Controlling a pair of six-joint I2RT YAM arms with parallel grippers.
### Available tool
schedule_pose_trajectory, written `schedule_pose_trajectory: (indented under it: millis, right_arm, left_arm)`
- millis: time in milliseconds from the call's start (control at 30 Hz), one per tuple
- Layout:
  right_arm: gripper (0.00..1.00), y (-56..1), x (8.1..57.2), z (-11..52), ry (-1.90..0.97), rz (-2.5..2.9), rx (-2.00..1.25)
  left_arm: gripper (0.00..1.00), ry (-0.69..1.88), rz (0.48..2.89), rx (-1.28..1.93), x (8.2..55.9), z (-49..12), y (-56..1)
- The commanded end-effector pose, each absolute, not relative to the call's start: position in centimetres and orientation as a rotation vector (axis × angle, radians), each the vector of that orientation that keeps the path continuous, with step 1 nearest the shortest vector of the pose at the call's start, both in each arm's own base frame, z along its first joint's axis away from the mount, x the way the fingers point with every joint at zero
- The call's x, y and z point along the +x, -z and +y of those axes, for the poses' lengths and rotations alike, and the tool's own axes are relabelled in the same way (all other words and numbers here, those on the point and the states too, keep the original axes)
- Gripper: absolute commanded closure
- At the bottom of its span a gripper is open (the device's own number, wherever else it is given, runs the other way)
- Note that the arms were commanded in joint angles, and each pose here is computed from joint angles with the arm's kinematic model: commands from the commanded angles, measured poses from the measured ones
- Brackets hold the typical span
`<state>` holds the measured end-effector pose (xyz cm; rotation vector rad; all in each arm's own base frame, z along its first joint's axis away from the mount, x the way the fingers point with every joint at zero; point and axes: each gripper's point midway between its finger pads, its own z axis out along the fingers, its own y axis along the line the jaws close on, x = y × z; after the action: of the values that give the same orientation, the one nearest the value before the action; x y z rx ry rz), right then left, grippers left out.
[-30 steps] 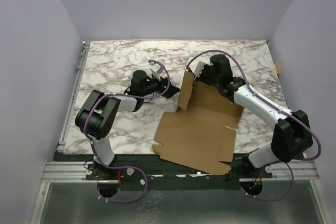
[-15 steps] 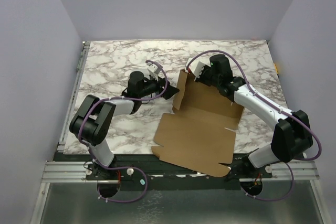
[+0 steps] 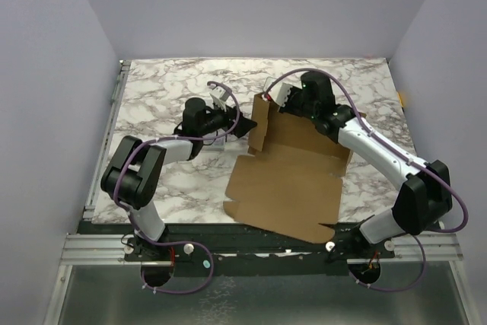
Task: Fold the paper box
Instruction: Fold the paper box at the center of the board.
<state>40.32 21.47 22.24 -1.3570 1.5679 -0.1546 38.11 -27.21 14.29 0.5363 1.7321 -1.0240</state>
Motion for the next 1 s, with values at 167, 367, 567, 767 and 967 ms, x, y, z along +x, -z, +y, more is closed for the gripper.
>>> schedule_pose_trajectory:
  millis: [167, 367, 567, 767, 967]
  right_arm:
    - [0.99, -24.5, 42.6, 22.0, 0.273, 1.471, -1.375]
    - [0.99, -21.5, 41.5, 21.1, 0.29, 1.494, -1.436]
    - [1.0, -20.0, 40.6, 21.6, 0.23, 1.498, -1.496]
    - [0.99, -20.8, 40.6, 22.1, 0.201, 1.496, -1.481]
    - [0.99, -21.8, 42.0, 22.1, 0.273, 1.445, -1.476]
  left_arm:
    - [0.13, 1.006, 1.672, 0.536, 42.3, -28.0, -16.0]
    - [0.13, 1.014, 1.697, 0.546, 42.5, -27.7, -14.6]
    - [0.13, 1.031, 1.709, 0.559, 41.9, -26.2, -14.0]
    - [0.13, 1.101, 1.711, 0.581, 41.7, -25.6, -13.8]
    - [0.13, 1.196, 1.695, 0.604, 41.3, -26.4, -14.2]
